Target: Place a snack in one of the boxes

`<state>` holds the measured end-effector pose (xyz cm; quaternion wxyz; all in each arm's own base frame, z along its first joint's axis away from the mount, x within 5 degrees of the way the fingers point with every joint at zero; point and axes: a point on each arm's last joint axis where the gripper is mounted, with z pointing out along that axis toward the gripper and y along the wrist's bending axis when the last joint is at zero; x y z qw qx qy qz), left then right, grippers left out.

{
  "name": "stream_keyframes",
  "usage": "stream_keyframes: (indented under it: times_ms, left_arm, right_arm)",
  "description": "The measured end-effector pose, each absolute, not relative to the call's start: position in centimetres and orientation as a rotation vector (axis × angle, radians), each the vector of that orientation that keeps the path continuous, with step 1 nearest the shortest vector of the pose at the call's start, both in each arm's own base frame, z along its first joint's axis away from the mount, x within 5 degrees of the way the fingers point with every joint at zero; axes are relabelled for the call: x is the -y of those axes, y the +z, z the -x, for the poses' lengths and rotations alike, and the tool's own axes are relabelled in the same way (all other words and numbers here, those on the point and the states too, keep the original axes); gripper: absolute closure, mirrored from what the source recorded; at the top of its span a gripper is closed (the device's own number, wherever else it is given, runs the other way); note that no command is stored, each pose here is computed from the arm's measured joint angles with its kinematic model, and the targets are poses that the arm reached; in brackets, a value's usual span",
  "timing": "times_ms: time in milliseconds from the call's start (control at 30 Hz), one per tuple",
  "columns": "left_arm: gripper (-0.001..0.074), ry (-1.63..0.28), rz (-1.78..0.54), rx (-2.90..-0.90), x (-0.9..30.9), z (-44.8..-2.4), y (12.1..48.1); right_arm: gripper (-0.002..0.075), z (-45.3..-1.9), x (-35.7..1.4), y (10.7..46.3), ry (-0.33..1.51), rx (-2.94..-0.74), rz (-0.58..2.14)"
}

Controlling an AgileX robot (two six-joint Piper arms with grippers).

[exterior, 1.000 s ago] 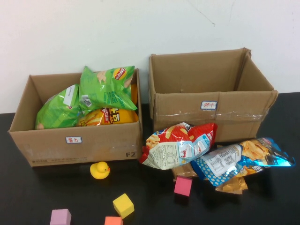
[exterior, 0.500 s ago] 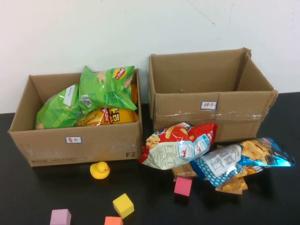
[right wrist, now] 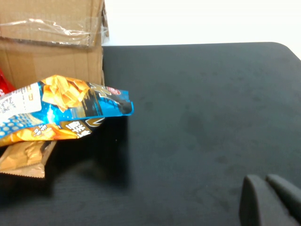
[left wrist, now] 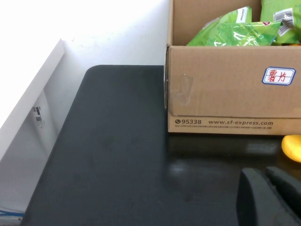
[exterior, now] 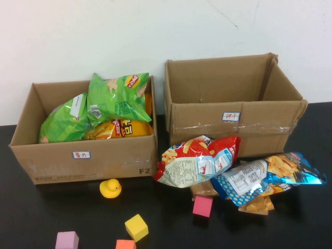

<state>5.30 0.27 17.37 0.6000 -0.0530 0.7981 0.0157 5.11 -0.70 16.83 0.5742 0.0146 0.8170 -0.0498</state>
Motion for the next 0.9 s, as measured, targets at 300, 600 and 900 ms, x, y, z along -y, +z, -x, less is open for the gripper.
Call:
stream_keyframes:
  times_ms: [300, 600, 900]
  left_arm:
    - [0.0736, 0.036, 0.123, -1.850, -0.27, -5.30, 17.38]
    - [0.0738, 0.035, 0.123, -1.852, -0.26, -5.29, 17.36]
    - [0.0738, 0.030, 0.120, -1.855, -0.23, -5.28, 17.37]
  right_arm:
    - [0.0727, -5.11, 0.70, 16.83, -0.117, -1.914, -0.034]
    - [0.0727, -5.11, 0.70, 16.83, -0.117, -1.914, -0.034]
    - [0.0727, -5.11, 0.71, 16.83, -0.117, -1.914, -0.034]
